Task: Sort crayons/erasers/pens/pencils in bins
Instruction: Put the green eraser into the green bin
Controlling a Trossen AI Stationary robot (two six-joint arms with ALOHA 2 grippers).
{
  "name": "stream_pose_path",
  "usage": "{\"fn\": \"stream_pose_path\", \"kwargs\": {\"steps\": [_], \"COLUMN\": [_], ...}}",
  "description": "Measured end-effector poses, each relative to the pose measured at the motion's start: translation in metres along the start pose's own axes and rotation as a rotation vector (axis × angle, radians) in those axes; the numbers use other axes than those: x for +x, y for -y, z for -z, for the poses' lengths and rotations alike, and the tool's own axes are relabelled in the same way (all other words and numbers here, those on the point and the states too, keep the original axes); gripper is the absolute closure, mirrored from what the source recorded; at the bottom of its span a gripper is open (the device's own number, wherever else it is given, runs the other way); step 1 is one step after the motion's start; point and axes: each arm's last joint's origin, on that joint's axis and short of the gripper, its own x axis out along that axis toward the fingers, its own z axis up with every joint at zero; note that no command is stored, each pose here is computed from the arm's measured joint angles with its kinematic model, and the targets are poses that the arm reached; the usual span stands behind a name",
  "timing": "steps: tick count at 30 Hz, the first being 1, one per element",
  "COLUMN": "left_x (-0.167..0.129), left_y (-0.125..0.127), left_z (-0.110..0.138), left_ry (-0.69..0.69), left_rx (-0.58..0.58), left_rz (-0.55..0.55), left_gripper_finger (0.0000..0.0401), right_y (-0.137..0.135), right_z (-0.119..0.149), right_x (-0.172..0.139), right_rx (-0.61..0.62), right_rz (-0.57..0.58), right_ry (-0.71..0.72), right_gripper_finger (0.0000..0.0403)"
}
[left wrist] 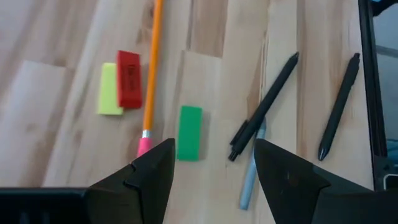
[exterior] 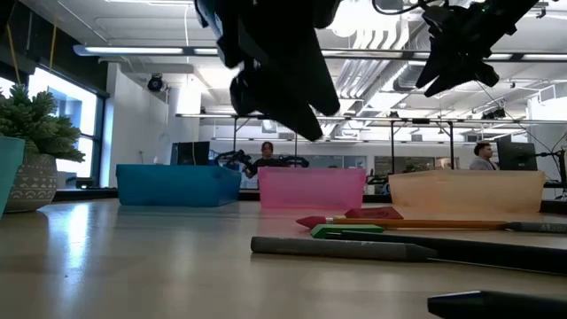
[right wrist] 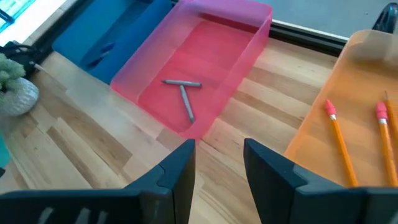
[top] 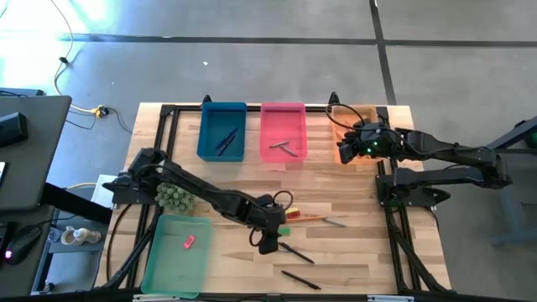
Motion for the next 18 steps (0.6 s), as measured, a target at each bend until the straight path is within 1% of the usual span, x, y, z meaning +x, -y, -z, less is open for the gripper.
{"fn": "stream_pose_path", "kwargs": {"steps": [6,9,13,16,18], "left_x": [0.023,0.033,0.047,0.050,0.051], "left_y": [0.004,0.004,0.002,0.001,0.001], "left_z": [0.007,0.012,0.019,0.022,0.021], "left_ry": [0.006,-0.004,-0.035,-0.045,-0.026], "left_rx": [0.030,0.062,0.066,0.068,0.069], "left_rz": [0.005,-0.003,-0.023,-0.036,-0.059], "left_gripper_finger": [0.0192,0.0192,0.0192,0.0192,0.0192], "right_y": [0.003,0.004,0.004,0.004,0.004], "right_z": [0.003,0.004,0.004,0.005,0.004], "right_x": [0.000,0.000,0.001,0.000,0.001], "right_rx": [-0.011,-0.008,-0.010,-0.009,-0.008], "right_rz": [0.033,0.047,0.051,0.051,0.051], "right_ry": [-0.024,-0.030,-0.035,-0.035,-0.036], "right_gripper_finger": [0.0274,0.0274,0.0274,0.0274,0.0274]}}
